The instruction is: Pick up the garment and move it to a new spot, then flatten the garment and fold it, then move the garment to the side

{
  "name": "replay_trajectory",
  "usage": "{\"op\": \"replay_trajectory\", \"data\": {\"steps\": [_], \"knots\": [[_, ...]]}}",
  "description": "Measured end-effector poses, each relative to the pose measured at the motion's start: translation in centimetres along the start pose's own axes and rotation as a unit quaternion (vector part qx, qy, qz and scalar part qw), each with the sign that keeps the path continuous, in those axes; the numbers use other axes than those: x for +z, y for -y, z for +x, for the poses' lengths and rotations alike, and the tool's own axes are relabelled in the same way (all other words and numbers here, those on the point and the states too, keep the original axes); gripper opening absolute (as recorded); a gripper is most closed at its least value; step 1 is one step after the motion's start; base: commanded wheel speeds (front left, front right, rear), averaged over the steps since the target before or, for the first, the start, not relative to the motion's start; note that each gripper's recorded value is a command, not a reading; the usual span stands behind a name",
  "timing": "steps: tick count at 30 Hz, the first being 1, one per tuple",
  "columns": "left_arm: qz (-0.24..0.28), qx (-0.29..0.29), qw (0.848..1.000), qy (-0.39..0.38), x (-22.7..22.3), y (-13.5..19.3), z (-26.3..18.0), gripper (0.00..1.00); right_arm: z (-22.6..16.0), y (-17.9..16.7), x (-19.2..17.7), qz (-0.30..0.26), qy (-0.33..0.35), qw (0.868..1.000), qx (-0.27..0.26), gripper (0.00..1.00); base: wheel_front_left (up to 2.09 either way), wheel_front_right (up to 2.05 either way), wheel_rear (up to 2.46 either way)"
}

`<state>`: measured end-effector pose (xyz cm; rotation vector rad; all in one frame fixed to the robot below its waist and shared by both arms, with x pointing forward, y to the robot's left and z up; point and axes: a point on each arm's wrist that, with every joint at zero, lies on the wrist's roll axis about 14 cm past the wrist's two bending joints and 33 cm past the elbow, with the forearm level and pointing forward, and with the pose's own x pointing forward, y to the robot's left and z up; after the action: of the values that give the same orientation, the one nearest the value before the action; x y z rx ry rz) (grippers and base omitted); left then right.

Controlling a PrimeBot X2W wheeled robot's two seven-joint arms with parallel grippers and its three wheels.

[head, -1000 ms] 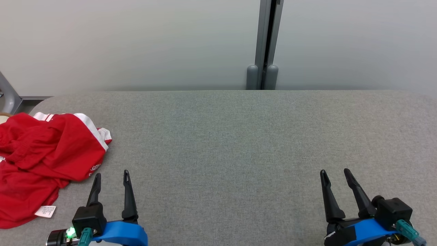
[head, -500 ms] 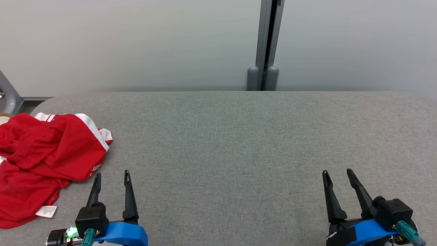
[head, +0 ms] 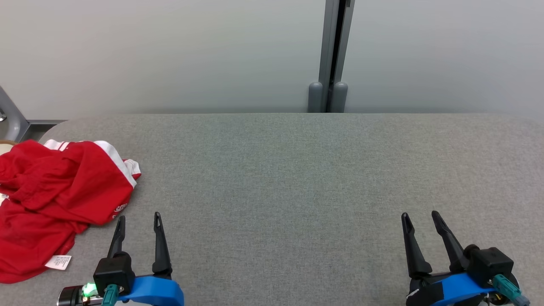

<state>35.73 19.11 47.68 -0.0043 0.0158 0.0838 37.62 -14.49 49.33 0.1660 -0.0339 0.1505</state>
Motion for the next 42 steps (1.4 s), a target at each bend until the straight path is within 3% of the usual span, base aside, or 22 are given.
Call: {"op": "replay_trajectory", "data": {"steps": [13,42], "knots": [[0.001,0.034,0.999,0.006,0.4,-2.4,-0.7,1.0,1.1,-2.1,-0.4,0.007,-0.006,0.999,0.032,1.0,0.0,0.0,0.0],[0.015,0.222,0.975,0.008,0.8,-14.1,-8.6,1.0,4.6,-12.9,-3.2,0.02,-0.043,0.981,0.188,1.0,0.0,0.0,0.0]]}}
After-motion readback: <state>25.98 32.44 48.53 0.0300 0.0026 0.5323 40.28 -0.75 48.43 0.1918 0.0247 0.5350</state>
